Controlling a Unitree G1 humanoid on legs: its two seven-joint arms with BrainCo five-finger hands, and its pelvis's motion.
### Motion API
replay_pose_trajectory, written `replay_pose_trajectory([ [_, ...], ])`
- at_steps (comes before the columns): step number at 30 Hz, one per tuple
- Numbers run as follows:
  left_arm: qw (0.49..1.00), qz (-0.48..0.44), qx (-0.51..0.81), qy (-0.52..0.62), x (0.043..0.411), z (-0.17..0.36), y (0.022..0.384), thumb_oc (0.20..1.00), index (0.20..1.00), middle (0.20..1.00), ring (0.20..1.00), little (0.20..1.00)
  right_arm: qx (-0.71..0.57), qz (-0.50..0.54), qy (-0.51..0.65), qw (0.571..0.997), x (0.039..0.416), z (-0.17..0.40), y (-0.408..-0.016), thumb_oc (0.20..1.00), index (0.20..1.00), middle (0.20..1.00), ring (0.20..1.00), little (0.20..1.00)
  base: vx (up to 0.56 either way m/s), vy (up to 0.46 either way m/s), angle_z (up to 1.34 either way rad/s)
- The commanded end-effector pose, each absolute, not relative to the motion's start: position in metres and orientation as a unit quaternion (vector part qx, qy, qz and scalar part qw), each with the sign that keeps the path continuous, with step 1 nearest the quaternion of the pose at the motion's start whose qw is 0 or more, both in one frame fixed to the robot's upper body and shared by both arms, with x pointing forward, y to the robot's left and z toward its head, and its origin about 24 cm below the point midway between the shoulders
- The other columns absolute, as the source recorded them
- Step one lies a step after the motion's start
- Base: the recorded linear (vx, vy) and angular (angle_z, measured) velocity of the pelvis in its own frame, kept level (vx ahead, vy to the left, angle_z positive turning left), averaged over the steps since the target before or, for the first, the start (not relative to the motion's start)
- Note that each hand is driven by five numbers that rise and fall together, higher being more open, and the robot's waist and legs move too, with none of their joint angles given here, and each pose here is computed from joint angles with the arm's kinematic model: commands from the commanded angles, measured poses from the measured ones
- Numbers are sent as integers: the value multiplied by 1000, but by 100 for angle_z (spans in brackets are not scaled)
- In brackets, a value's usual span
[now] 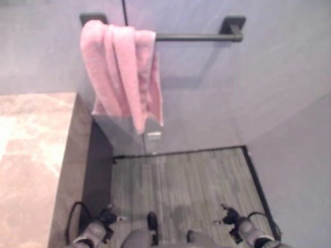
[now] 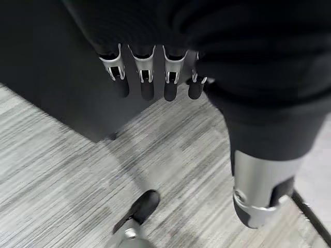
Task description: Put brush and paste in cup on sink, flatten towel.
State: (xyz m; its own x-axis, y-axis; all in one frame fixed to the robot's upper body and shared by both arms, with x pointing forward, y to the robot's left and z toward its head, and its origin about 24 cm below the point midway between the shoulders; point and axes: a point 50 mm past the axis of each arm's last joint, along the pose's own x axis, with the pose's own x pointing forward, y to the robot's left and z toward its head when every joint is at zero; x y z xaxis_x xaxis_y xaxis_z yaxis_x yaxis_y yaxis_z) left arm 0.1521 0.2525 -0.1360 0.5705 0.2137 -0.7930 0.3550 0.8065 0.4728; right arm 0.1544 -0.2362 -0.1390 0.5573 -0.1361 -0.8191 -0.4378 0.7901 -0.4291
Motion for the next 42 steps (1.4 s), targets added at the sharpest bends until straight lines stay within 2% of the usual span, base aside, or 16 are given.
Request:
replay_pose_trajectory([
  [1, 826, -44, 338, 449, 156, -129, 266, 1000, 1000, 1000, 1000, 1000, -324, 86, 444, 831, 155, -134, -245, 1000, 1000, 1000, 1000, 1000, 169, 204, 4],
  [6, 825, -35, 350, 441, 164, -125, 270, 1000, 1000, 1000, 1000, 1000, -335, 93, 412, 842, 170, -127, -240, 1000, 1000, 1000, 1000, 1000, 200, 82, -20],
  [14, 825, -55, 376, 418, 176, -120, 266, 1000, 1000, 1000, 1000, 1000, -355, 103, 416, 831, 163, -126, -248, 1000, 1000, 1000, 1000, 1000, 220, -59, 62],
  [25, 815, -73, 363, 447, 155, -134, 255, 1000, 1000, 1000, 1000, 1000, -365, 72, 410, 833, 171, -119, -263, 1000, 1000, 1000, 1000, 1000, 130, -85, 16],
  [35, 812, -86, 373, 440, 157, -135, 250, 1000, 1000, 1000, 1000, 1000, -368, 92, 464, 800, 143, -137, -256, 1000, 1000, 1000, 1000, 1000, -34, 46, -3],
  [42, 813, -90, 390, 422, 167, -129, 252, 1000, 1000, 1000, 1000, 1000, -372, 97, 463, 799, 145, -138, -253, 1000, 1000, 1000, 1000, 1000, -118, 100, -34],
])
